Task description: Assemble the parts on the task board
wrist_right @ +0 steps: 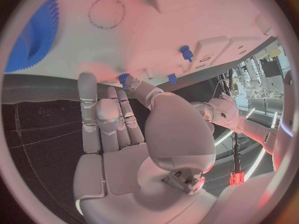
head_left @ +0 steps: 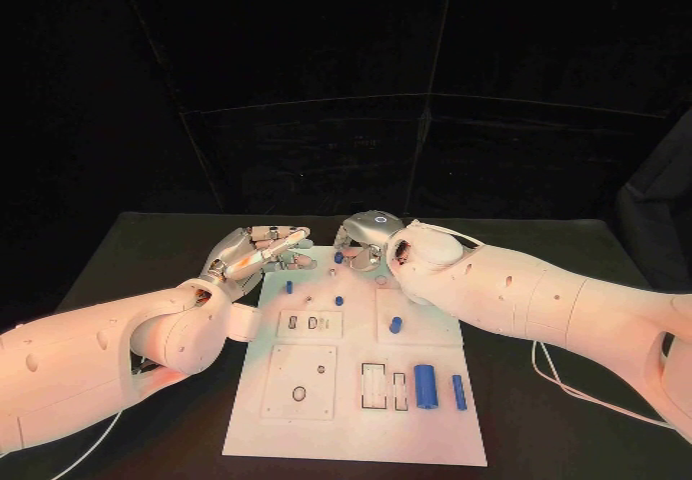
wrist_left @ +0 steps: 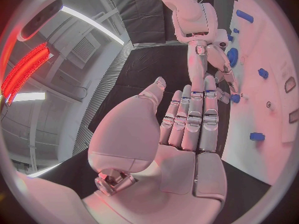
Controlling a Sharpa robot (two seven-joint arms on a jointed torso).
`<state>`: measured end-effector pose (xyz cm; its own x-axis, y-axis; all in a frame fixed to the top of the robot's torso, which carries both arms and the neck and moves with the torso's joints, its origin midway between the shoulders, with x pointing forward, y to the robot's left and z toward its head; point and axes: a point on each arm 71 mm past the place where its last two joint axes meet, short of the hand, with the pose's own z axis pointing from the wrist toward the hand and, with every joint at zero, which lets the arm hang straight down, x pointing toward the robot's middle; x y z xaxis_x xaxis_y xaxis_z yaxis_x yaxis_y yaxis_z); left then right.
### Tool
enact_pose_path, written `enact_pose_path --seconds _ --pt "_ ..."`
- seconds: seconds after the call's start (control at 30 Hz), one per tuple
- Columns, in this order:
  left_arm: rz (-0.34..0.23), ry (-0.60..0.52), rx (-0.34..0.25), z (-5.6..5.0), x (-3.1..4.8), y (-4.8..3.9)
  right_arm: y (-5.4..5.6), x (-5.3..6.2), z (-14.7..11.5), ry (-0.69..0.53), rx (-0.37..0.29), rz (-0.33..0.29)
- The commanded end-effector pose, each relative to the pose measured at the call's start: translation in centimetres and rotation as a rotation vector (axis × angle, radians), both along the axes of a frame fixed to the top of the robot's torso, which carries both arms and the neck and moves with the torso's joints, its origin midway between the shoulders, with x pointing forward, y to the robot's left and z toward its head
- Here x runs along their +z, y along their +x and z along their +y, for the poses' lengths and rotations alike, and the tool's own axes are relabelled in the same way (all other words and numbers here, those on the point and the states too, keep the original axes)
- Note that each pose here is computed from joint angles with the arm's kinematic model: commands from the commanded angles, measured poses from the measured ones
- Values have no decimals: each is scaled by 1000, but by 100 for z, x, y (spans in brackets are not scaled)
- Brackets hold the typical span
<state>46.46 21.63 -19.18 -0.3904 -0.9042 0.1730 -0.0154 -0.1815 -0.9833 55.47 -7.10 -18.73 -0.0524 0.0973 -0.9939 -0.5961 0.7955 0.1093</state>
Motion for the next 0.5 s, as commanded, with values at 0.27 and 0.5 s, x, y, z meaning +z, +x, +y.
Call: enact_pose_path --seconds 0.27,0.5 --pt "8 -9 -19 10 11 2 -73 101 -215 85 -13 -41" --pt "10 -6 -14 56 10 6 -147 175 -788 152 -147 96"
